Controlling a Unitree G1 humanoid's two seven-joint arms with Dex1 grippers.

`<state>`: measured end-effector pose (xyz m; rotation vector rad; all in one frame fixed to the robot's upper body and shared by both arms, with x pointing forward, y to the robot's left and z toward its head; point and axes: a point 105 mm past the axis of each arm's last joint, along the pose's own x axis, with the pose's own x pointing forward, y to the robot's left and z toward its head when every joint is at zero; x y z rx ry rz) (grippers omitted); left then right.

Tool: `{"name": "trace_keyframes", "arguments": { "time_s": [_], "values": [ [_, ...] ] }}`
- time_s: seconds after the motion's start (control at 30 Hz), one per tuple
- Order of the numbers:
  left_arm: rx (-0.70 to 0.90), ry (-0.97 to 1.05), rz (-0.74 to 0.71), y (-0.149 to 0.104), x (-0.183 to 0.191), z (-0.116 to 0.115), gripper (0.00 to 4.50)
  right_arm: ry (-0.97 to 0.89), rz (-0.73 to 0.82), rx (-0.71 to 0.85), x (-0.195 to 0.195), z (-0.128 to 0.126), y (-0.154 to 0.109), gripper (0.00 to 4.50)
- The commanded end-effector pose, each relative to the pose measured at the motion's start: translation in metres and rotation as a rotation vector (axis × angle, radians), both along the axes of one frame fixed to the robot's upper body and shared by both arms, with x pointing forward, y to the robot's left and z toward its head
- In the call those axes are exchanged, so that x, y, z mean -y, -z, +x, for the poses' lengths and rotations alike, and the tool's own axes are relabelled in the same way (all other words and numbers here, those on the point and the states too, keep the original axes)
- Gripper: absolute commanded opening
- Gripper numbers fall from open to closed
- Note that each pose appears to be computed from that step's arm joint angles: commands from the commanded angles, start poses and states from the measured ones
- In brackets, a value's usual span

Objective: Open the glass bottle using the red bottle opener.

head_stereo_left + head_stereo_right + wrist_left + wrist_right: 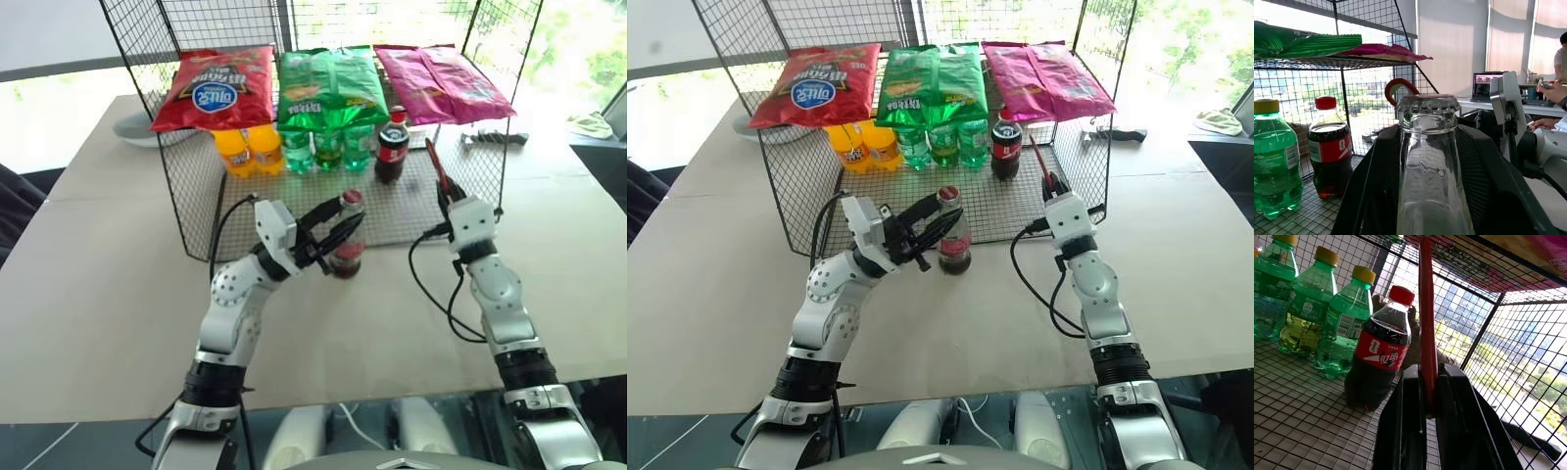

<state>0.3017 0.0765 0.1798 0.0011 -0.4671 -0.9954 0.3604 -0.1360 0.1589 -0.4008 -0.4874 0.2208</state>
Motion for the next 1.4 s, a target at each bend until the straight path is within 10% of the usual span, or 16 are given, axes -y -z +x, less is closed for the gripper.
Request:
{"name": "trace_keyframes", "arguments": {
  "time_s": [0.03, 1.4],
  "values": [
    [-0.013, -0.003, 0.005, 0.004, 0.001, 0.0, 1.49, -0.039, 0.011, 0.064, -0.007, -0.004, -0.017, 0.0],
    [-0.055, -0.015, 0.024, 0.012, 0.001, 0.007, 1.49, -0.474, -0.586, 0.564, -0.102, -0.053, 0.009, 0.0]
  ]
}}
